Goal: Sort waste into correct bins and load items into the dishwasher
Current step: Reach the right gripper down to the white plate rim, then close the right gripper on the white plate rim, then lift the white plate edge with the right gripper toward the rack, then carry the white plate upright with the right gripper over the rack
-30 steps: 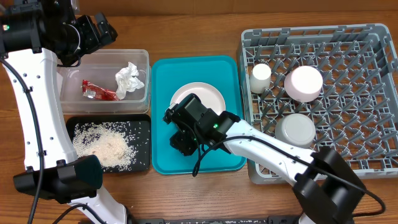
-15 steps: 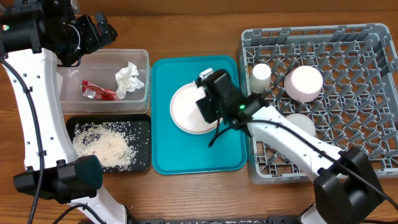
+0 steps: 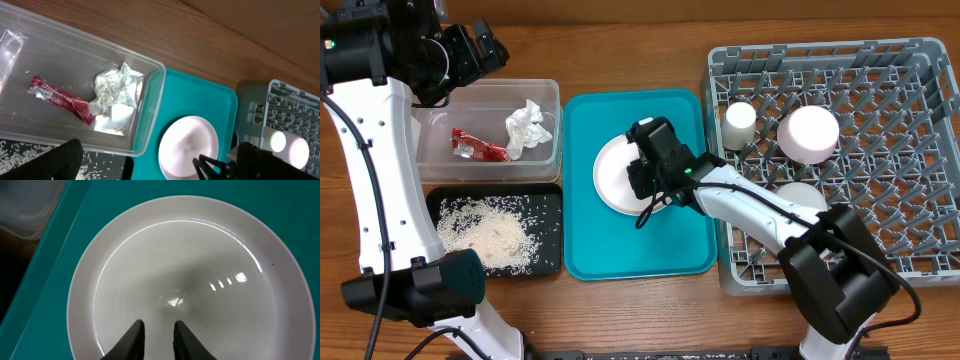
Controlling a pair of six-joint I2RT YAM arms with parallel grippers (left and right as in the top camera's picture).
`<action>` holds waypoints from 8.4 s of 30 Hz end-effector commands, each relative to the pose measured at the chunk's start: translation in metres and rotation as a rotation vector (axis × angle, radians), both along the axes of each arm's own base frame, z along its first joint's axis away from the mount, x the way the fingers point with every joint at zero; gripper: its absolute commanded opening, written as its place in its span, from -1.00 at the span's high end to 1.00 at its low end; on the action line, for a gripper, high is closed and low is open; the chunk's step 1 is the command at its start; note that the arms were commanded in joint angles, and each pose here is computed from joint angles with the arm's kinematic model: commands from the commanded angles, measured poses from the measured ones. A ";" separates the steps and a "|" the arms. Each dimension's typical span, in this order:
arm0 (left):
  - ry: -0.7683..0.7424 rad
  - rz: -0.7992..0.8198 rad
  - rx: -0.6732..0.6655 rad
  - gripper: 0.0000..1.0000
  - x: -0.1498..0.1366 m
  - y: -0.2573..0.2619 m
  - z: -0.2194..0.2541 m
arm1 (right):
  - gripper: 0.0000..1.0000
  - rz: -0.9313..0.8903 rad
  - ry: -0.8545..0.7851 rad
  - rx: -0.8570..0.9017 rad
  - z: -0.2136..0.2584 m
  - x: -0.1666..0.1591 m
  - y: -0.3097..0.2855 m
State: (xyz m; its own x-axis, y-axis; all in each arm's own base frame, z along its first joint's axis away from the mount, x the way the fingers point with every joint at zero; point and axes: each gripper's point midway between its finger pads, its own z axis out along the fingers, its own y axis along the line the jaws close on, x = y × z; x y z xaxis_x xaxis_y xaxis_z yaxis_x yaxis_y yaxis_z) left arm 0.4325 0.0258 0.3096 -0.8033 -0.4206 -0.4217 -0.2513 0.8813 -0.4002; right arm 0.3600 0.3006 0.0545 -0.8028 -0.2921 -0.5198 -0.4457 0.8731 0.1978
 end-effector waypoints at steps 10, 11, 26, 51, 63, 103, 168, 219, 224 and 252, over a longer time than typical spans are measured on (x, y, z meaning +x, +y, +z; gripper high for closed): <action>-0.016 -0.007 -0.010 -1.00 0.001 -0.005 0.006 | 0.92 0.139 0.191 0.136 -0.009 -0.039 0.033; -0.016 -0.007 -0.010 -1.00 0.001 -0.005 0.006 | 0.92 0.140 0.195 0.132 -0.010 -0.041 0.033; -0.016 -0.007 -0.010 -1.00 0.001 -0.005 0.006 | 0.92 0.175 0.208 0.079 -0.022 -0.064 0.040; -0.016 -0.007 -0.010 -1.00 0.001 -0.005 0.006 | 0.92 0.109 0.127 -0.002 -0.049 -0.045 0.039; -0.016 -0.007 -0.010 -1.00 0.001 -0.004 0.006 | 0.92 0.356 0.429 0.296 -0.024 -0.113 0.081; -0.016 -0.007 -0.010 -1.00 0.001 -0.005 0.006 | 0.16 -0.167 -0.044 -0.281 -0.004 0.006 -0.059; -0.016 -0.008 -0.010 -1.00 0.001 -0.005 0.006 | 0.92 -0.689 -0.674 -0.479 0.279 -0.017 -0.210; -0.016 -0.008 -0.010 -1.00 0.001 -0.005 0.006 | 0.92 -0.698 -0.391 -1.054 0.182 -0.028 -0.300; -0.016 -0.008 -0.010 -1.00 0.001 -0.005 0.006 | 0.92 -0.734 -0.424 -1.122 0.193 -0.029 -0.311; -0.016 -0.008 -0.010 -1.00 0.001 -0.005 0.006 | -0.04 -0.687 -0.331 -1.001 0.169 -0.027 -0.301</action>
State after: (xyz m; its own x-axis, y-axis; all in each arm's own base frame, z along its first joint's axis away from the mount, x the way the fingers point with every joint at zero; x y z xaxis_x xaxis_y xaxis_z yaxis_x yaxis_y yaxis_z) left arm 0.4324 0.0258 0.3095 -0.8034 -0.4206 -0.4214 -0.2515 0.8813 -0.4001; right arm 0.3316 0.0013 0.2231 -0.8218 -0.2519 -0.5111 0.2464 0.6516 -0.7174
